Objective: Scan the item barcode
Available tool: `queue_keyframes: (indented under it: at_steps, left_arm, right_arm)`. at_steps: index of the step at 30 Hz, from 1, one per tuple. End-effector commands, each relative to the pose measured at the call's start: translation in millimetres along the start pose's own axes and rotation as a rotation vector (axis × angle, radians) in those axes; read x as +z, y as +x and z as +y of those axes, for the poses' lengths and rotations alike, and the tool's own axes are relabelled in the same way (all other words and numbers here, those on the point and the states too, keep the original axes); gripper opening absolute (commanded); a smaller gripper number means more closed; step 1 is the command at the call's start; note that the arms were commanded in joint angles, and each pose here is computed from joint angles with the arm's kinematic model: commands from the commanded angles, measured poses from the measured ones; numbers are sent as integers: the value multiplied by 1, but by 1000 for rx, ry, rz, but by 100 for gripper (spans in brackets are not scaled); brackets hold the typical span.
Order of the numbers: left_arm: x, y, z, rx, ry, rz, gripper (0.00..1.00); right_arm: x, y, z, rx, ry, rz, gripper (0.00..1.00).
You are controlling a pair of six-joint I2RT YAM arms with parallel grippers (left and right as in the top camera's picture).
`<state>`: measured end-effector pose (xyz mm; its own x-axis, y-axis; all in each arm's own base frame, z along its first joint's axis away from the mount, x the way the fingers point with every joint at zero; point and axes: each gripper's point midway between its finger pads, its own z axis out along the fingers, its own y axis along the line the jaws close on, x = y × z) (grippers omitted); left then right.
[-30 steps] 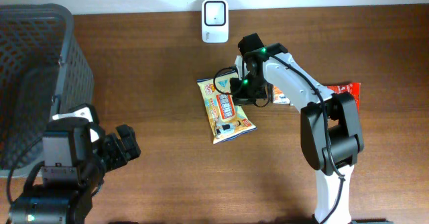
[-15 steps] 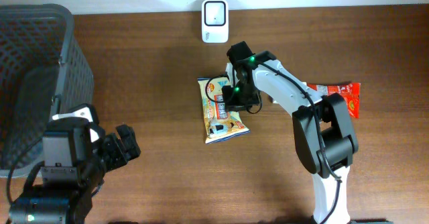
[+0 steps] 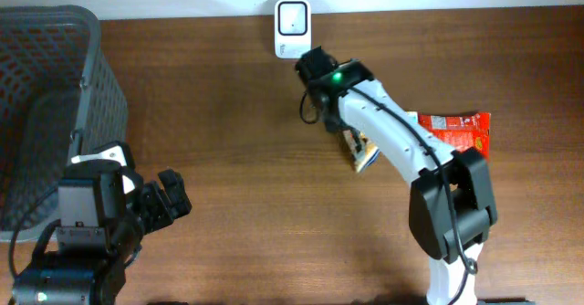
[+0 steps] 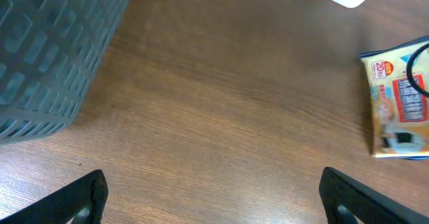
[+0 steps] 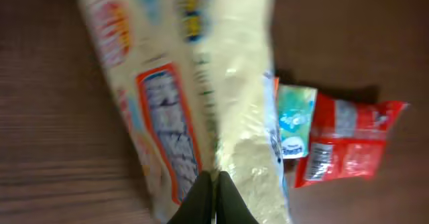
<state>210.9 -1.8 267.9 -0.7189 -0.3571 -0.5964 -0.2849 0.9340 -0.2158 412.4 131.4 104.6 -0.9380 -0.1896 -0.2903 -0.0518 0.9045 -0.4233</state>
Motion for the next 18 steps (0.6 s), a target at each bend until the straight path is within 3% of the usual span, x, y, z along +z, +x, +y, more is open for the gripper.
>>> queue_keyframes:
  at_steps: [1, 6, 8, 10, 11, 14, 18]
  left_arm:
    - [-2, -2, 2, -14, -7, -9, 99]
    - [-2, -2, 2, -14, -7, -9, 99]
    - [-2, -2, 2, -14, -7, -9, 99]
    - [-2, -2, 2, -14, -7, -9, 99]
    - [-2, -2, 2, -14, -7, -9, 99]
    - [-2, -2, 2, -14, -7, -9, 99]
    - [-2, -2, 2, -14, -7, -9, 99]
  right_arm:
    - [-18, -7, 9, 18, 60, -77, 4]
    - [3, 16, 56, -52, 16, -72, 4]
    - [2, 13, 48, 7, -20, -47, 39]
    - [6, 3, 30, 79, -75, -9, 67]
    - [12, 0, 19, 121, -142, 37, 74]
    - [25, 5, 15, 120, -522, 181, 83]
    - [46, 40, -24, 236, -599, 361, 86]
